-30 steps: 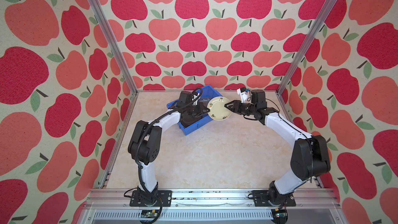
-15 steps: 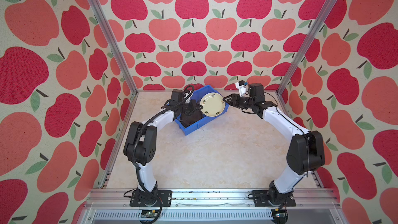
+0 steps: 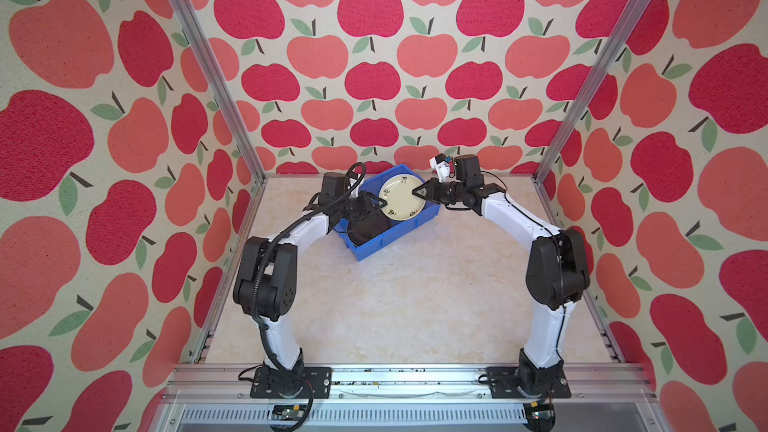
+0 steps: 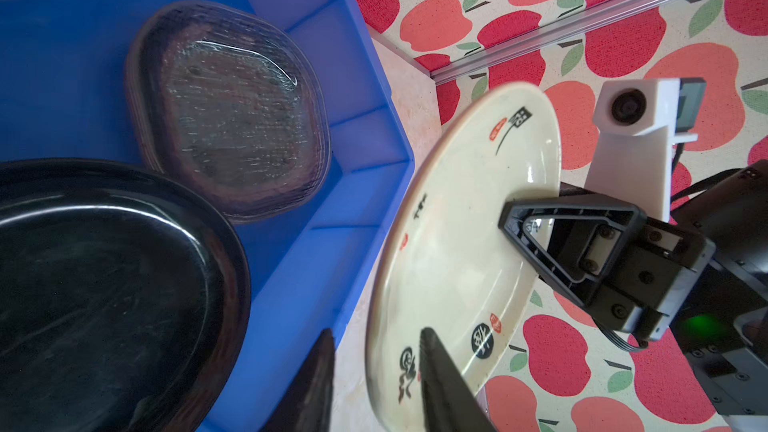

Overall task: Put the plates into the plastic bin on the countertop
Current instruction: 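Carry the cream plate into the bin with the right gripper while the left withdraws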

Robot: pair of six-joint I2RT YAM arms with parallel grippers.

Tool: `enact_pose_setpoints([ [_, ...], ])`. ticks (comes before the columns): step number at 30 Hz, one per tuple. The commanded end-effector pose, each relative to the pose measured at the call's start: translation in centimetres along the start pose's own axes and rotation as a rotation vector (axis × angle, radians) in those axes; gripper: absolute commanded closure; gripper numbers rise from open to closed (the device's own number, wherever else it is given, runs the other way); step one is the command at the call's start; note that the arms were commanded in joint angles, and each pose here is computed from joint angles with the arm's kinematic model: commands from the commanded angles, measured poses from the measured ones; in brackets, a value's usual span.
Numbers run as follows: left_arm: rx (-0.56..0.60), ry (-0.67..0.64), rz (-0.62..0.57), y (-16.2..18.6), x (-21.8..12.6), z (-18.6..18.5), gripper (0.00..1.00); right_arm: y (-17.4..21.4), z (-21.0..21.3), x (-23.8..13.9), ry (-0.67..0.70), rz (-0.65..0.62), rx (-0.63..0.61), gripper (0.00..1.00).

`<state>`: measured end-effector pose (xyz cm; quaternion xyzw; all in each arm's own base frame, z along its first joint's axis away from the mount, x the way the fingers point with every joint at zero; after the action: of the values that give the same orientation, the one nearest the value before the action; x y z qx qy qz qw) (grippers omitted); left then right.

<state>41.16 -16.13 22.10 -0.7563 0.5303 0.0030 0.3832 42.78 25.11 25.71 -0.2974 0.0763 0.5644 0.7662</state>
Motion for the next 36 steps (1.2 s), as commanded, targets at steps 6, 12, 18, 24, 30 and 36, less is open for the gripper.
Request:
enact_pose_setpoints([
  [6,0.052,-0.181,-0.136,-0.5,-7.4,1.1,0.16,-2.2,-0.5,5.3,-0.109,0.176,-0.060,1.00],
  [12,0.039,-0.258,-0.220,-0.4,-12.4,2.6,0.15,-3.0,-1.8,8.8,-0.210,0.257,-0.095,1.00],
  [18,0.054,-0.316,-0.255,-0.1,-14.1,2.8,0.12,-1.6,-2.6,10.9,-0.193,0.310,-0.098,1.00],
  [24,0.024,-0.282,-0.238,-0.1,-13.2,3.8,0.11,1.1,-2.2,13.2,-0.170,0.375,-0.128,1.00],
  [30,0.022,-0.279,-0.226,-0.1,-12.9,4.1,0.12,2.6,-2.3,14.3,-0.128,0.405,-0.145,1.00],
  [36,0.007,-0.267,-0.216,0.1,-12.5,4.6,0.12,3.1,-2.6,14.7,-0.082,0.418,-0.160,1.00],
])
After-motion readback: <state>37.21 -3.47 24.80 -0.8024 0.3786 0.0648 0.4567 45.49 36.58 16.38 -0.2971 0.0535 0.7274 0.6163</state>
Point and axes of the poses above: each gripper's point midway between its finger pads, its own x axis out along the fingers, its own z axis along the line the jaws close on, y = z × x, the point moved 9 cm from there along -x, back along the fingers, and after that the axes turned 14 degrees about x, right-handed, at the moved point
